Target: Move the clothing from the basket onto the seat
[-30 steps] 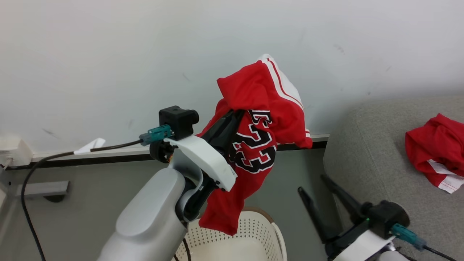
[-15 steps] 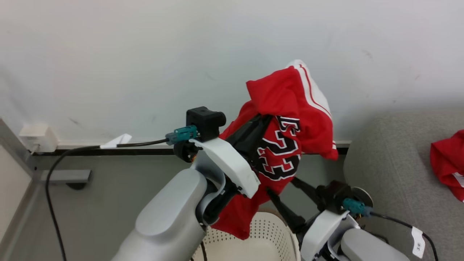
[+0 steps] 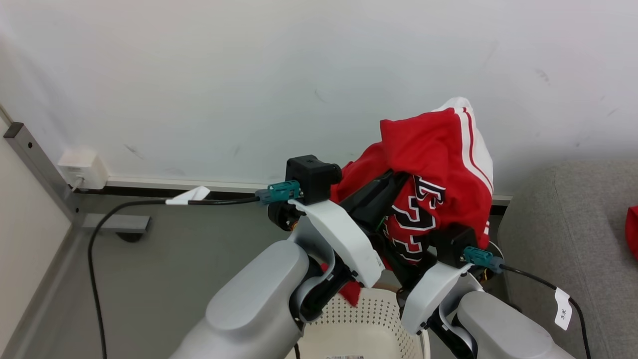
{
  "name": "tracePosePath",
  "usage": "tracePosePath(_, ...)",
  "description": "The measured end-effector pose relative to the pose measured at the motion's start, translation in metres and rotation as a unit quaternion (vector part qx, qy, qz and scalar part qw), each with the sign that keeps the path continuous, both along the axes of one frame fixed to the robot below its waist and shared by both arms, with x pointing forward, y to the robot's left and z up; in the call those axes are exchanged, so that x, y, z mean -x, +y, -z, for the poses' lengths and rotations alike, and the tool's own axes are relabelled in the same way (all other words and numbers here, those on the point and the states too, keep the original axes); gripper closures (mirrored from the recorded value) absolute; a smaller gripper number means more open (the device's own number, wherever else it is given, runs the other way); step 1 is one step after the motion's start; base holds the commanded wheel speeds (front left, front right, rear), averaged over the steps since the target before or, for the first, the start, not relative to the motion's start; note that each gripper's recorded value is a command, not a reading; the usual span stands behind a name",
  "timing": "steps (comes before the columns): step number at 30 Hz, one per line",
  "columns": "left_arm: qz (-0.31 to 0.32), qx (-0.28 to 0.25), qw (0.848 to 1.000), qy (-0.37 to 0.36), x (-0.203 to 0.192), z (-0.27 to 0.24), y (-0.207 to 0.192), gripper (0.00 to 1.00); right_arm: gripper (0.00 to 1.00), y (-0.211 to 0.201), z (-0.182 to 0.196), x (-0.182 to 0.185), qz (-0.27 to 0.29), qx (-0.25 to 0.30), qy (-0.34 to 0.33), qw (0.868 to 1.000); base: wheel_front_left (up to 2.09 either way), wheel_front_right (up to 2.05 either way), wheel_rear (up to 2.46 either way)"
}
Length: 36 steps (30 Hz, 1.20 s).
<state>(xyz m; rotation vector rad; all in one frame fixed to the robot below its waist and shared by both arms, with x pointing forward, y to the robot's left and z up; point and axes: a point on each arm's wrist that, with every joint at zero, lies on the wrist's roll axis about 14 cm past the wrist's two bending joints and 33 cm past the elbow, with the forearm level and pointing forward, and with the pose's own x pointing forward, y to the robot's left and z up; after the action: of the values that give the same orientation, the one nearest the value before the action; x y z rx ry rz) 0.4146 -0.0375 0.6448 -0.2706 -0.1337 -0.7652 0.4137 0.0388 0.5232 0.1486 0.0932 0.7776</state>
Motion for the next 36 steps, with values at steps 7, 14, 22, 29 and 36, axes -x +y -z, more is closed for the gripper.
tracePosePath(7,-0.018,0.006,1.0,0.007,-0.007,0.003,0.006,1.0,1.0,-0.003,-0.006,-0.002,0.006,-0.003,-0.011,1.0,0.0,0.0,0.0)
tracePosePath(14,-0.037,0.006,0.999,0.014,-0.017,0.011,0.013,1.0,1.0,-0.025,-0.02,-0.008,0.039,-0.025,-0.03,0.998,0.0,0.0,0.0)
tracePosePath(22,-0.031,0.002,0.999,0.02,-0.018,0.018,0.007,1.0,1.0,-0.053,-0.032,-0.008,0.084,-0.048,-0.047,0.994,0.0,0.0,0.0)
tracePosePath(29,-0.026,0.003,0.999,0.02,-0.016,0.018,0.003,0.0,1.0,-0.074,-0.045,-0.012,0.111,-0.053,-0.072,0.99,0.0,0.0,0.0)
tracePosePath(36,-0.027,-0.006,0.999,0.024,-0.015,0.023,0.003,0.0,1.0,-0.104,-0.07,-0.017,0.15,-0.064,-0.113,0.98,0.0,0.0,0.0)
